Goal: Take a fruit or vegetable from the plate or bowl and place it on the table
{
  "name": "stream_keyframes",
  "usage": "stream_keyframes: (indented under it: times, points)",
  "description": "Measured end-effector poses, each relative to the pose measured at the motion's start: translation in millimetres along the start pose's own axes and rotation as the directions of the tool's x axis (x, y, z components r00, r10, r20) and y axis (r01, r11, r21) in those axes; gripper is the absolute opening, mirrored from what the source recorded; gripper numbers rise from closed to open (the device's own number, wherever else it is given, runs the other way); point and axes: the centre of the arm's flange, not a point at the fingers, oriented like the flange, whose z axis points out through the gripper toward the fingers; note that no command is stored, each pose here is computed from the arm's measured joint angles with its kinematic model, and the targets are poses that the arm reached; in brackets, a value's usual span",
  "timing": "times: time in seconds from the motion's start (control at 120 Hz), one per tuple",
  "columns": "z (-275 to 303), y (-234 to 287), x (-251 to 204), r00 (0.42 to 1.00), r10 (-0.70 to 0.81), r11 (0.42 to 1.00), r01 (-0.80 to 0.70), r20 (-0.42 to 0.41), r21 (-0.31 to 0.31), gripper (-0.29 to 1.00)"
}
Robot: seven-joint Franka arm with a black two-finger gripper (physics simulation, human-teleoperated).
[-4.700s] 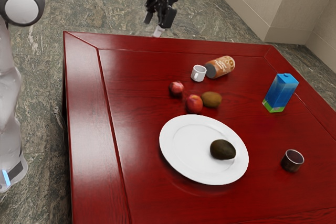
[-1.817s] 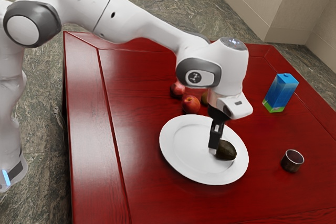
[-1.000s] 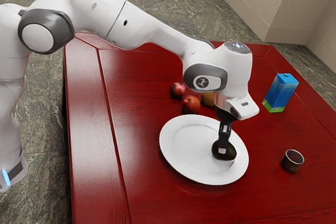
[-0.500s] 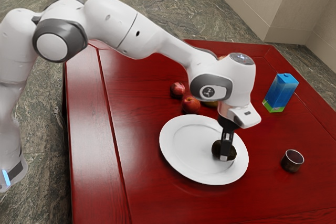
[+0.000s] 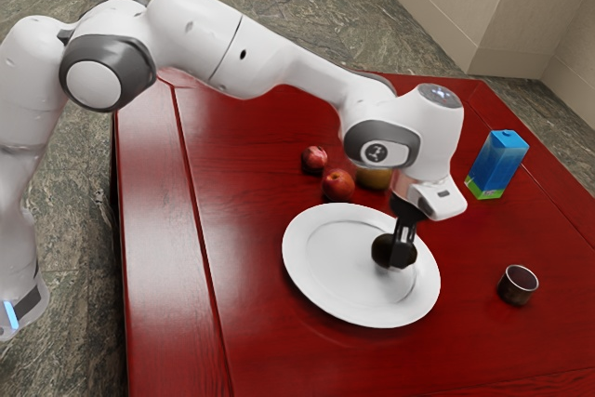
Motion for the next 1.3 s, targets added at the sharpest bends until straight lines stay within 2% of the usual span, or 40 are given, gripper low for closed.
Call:
stream_keyframes:
  times: [0.2,0.342,0.525,0.817,0.975,1.25,1.3]
  points:
    - [-16.2,5.1,6.9,1.000,0.016,1.000,-0.016,-0.004,0.013,0.36]
    - [-29.0,24.2,16.3,0.999,0.045,0.999,-0.044,-0.030,0.006,0.39]
    - [-28.9,51.8,29.0,0.993,0.084,0.996,-0.084,-0.082,-0.001,0.34]
    - [-66.8,110.9,72.8,0.939,0.155,0.987,-0.162,-0.308,0.003,0.30]
    - [-45.2,119.2,88.8,0.907,0.159,0.986,-0.167,-0.390,0.013,0.37]
    - [-9.0,126.7,107.5,0.796,0.207,0.978,-0.179,-0.569,0.106,0.38]
    - [-8.3,126.0,108.2,0.775,0.213,0.977,-0.177,-0.595,0.120,0.42]
